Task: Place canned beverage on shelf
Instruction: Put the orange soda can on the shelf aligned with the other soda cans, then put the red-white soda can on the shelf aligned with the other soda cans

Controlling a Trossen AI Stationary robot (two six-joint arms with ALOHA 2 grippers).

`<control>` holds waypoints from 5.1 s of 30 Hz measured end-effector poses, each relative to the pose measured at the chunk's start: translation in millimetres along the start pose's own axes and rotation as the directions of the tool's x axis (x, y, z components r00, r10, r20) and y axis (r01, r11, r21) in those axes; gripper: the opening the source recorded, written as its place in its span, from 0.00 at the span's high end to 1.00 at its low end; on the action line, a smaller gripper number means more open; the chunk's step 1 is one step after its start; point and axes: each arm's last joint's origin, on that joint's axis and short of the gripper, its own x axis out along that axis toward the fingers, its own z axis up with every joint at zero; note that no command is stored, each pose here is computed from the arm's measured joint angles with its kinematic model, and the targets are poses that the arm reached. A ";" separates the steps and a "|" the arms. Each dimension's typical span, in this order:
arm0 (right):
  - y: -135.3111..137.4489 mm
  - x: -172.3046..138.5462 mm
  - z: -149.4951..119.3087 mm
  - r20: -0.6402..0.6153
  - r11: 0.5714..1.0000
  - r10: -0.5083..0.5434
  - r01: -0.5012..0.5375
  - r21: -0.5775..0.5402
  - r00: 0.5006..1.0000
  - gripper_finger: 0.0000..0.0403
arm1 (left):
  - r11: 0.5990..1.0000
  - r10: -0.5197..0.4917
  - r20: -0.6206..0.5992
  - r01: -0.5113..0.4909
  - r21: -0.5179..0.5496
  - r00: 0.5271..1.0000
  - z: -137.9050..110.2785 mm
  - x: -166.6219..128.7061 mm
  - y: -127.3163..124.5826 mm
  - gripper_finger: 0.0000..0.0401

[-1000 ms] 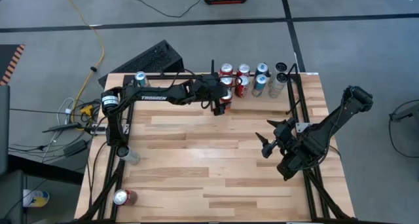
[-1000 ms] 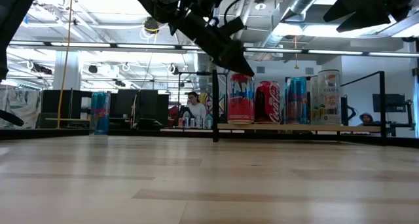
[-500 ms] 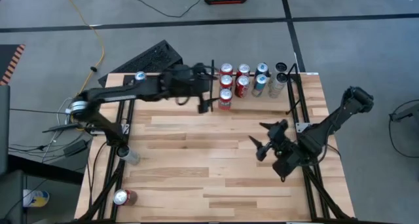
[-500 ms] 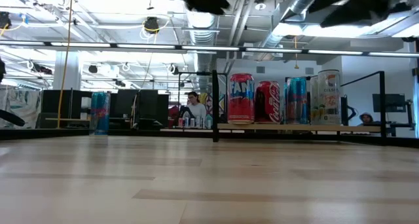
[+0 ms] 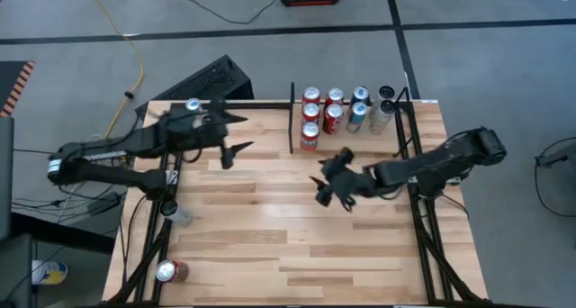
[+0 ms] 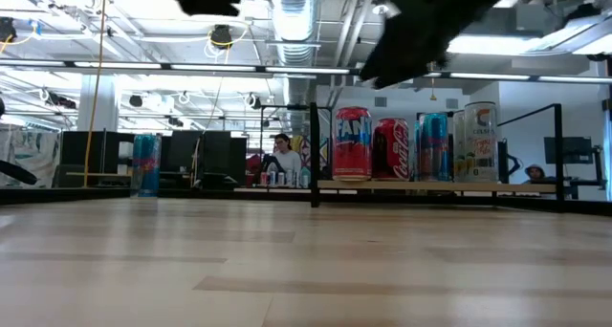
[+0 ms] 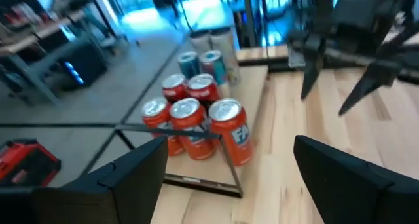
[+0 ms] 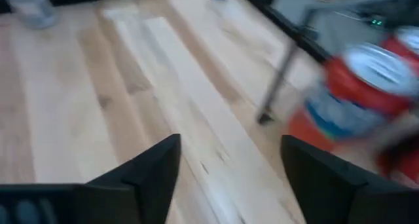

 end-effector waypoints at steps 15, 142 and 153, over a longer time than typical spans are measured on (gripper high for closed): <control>-53.3 81.2 -13.8 -0.040 0.996 -0.017 0.020 0.082 0.999 0.93 | 0.997 0.027 0.202 -0.013 -0.072 0.979 -32.3 -67.3 4.7 0.23; 49.8 -56.4 -10.5 0.201 0.947 0.321 -0.315 -0.062 0.925 0.94 | 0.759 -0.508 -0.856 0.519 -0.394 0.093 0.7 -141.6 -254.3 0.23; 51.4 -62.1 -7.2 0.232 0.938 0.346 -0.330 -0.108 0.909 0.94 | 0.846 -0.457 -0.879 0.374 -0.381 0.138 -6.9 -150.5 -261.0 0.23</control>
